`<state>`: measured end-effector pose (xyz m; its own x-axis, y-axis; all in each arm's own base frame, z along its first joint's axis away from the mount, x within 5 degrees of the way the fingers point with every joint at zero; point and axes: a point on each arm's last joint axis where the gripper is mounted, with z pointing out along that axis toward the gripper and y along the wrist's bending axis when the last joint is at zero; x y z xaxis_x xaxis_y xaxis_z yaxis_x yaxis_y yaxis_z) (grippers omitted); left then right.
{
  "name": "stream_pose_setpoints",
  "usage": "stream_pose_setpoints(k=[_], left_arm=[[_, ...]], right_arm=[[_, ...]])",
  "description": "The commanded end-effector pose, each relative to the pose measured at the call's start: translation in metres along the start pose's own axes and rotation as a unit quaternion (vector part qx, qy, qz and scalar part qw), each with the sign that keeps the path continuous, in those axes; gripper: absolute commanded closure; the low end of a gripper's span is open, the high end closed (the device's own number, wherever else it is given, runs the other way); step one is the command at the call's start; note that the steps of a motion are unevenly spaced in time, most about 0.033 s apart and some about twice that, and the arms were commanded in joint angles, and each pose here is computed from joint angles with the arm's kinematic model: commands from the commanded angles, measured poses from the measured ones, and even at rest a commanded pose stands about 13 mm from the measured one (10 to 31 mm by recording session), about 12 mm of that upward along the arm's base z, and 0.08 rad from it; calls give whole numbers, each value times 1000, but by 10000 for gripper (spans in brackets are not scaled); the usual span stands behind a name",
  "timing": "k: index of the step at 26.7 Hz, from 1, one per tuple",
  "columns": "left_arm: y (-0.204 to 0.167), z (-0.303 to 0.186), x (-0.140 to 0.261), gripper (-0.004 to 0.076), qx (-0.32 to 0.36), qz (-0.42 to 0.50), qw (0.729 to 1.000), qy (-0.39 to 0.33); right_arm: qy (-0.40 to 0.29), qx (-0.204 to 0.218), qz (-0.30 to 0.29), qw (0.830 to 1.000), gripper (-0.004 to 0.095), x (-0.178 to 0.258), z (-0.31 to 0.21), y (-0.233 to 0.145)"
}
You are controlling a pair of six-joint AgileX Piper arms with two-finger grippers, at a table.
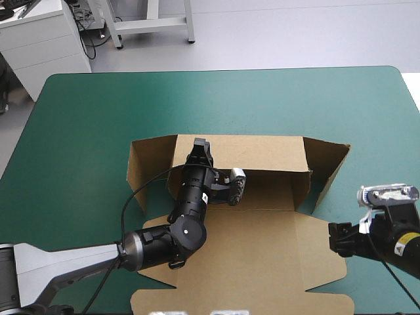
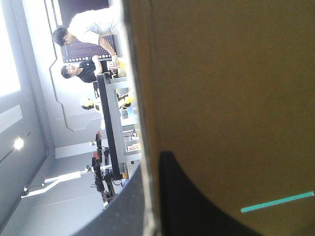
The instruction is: Fold the box
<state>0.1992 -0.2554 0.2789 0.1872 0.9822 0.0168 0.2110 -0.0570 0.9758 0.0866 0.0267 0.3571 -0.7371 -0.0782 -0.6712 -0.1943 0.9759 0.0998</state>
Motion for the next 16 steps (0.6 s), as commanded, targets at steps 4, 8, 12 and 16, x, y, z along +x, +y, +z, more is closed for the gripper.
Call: stream_pose_setpoints(k=[4, 8, 12, 16], left_arm=[[20, -6, 0, 756, -50, 7, 999, -13], [20, -6, 0, 756, -50, 7, 999, -13], [20, -6, 0, 756, -50, 7, 999, -13], [21, -6, 1, 756, -54, 6, 999, -5]], right_arm=[[-29, 43, -14, 999, 116, -75, -6, 1], [-21, 69, -26, 997, 116, -124, -2, 3], [-9, 83, -26, 996, 116, -163, 10, -5], [-6, 59, 8, 998, 116, -194, 30, -24]])
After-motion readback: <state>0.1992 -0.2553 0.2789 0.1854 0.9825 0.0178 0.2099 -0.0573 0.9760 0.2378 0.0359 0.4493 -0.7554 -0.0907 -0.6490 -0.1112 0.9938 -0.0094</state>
